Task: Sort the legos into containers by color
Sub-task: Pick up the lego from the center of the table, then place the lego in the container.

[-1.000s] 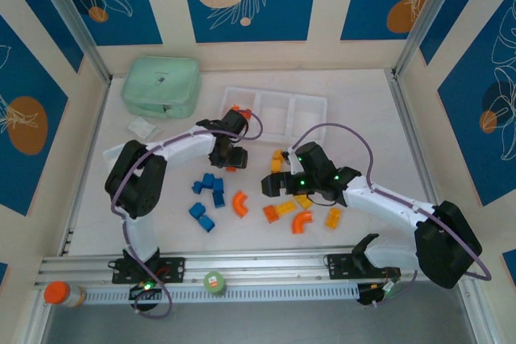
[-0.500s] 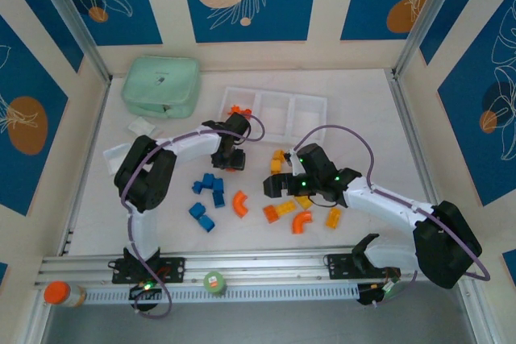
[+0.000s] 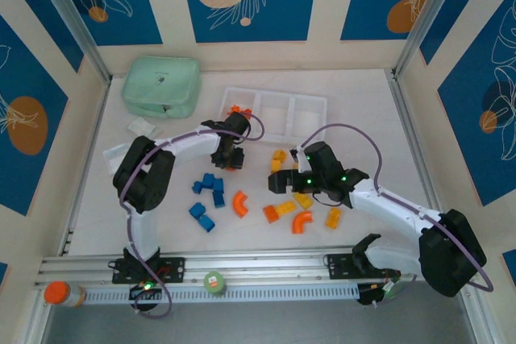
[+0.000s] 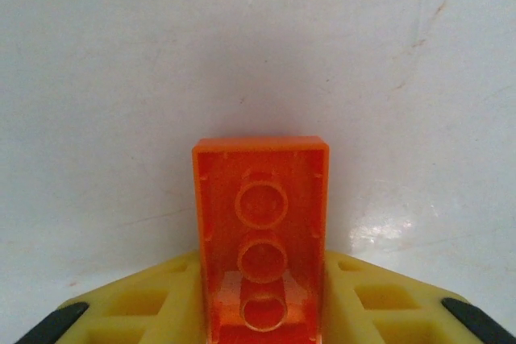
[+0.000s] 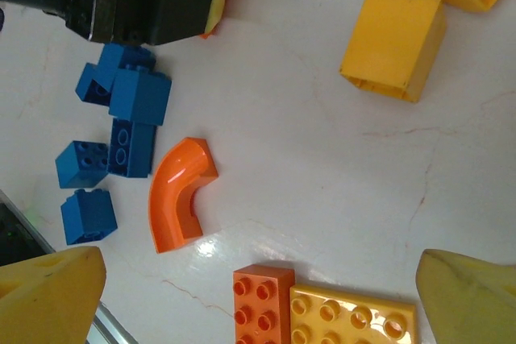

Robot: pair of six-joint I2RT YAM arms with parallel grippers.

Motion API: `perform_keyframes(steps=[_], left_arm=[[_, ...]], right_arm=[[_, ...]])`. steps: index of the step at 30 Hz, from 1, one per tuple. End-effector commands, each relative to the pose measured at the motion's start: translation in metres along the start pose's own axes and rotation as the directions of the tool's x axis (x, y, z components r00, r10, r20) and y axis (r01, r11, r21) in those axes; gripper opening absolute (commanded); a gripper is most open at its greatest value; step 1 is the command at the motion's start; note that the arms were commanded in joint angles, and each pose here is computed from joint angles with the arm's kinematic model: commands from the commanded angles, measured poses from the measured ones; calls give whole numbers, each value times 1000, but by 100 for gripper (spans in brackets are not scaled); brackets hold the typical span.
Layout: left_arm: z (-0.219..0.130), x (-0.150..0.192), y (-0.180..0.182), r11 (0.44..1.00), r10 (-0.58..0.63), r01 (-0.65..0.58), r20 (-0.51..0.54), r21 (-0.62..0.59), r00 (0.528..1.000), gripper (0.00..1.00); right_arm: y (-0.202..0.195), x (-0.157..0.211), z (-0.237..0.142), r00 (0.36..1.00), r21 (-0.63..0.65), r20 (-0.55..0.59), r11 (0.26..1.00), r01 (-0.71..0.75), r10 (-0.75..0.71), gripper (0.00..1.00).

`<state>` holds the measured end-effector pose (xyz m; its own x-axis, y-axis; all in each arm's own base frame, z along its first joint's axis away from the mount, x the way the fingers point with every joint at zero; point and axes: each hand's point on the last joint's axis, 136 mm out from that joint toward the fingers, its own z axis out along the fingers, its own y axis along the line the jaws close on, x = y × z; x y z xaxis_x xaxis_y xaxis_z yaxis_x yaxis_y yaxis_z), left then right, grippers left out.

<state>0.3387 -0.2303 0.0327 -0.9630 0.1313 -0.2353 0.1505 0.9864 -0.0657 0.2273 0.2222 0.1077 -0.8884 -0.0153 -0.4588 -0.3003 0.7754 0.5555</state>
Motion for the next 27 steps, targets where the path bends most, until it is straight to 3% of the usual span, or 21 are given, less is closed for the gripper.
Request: perform_keyframes(steps=[1, 6, 13, 23, 27], left_arm=[[-30, -7, -3, 1000, 0, -2, 59, 30, 998, 35], [-62, -30, -5, 999, -3, -4, 164, 41, 986, 34], [-90, -89, -7, 1000, 9, -12, 276, 11, 961, 32], [-64, -171, 5, 997, -31, 51, 326, -53, 945, 33], [-48, -190, 15, 992, -33, 70, 305, -110, 952, 41]], right_arm=[[-2, -5, -9, 1000, -14, 10, 1000, -6, 6, 99], [-1, -29, -21, 998, -46, 59, 999, -27, 30, 99], [3, -61, -25, 995, -46, 97, 999, 14, -10, 99], [-4, -85, -26, 994, -65, 106, 998, 3, 4, 99], [-5, -90, -27, 993, -62, 114, 998, 6, 1, 99]])
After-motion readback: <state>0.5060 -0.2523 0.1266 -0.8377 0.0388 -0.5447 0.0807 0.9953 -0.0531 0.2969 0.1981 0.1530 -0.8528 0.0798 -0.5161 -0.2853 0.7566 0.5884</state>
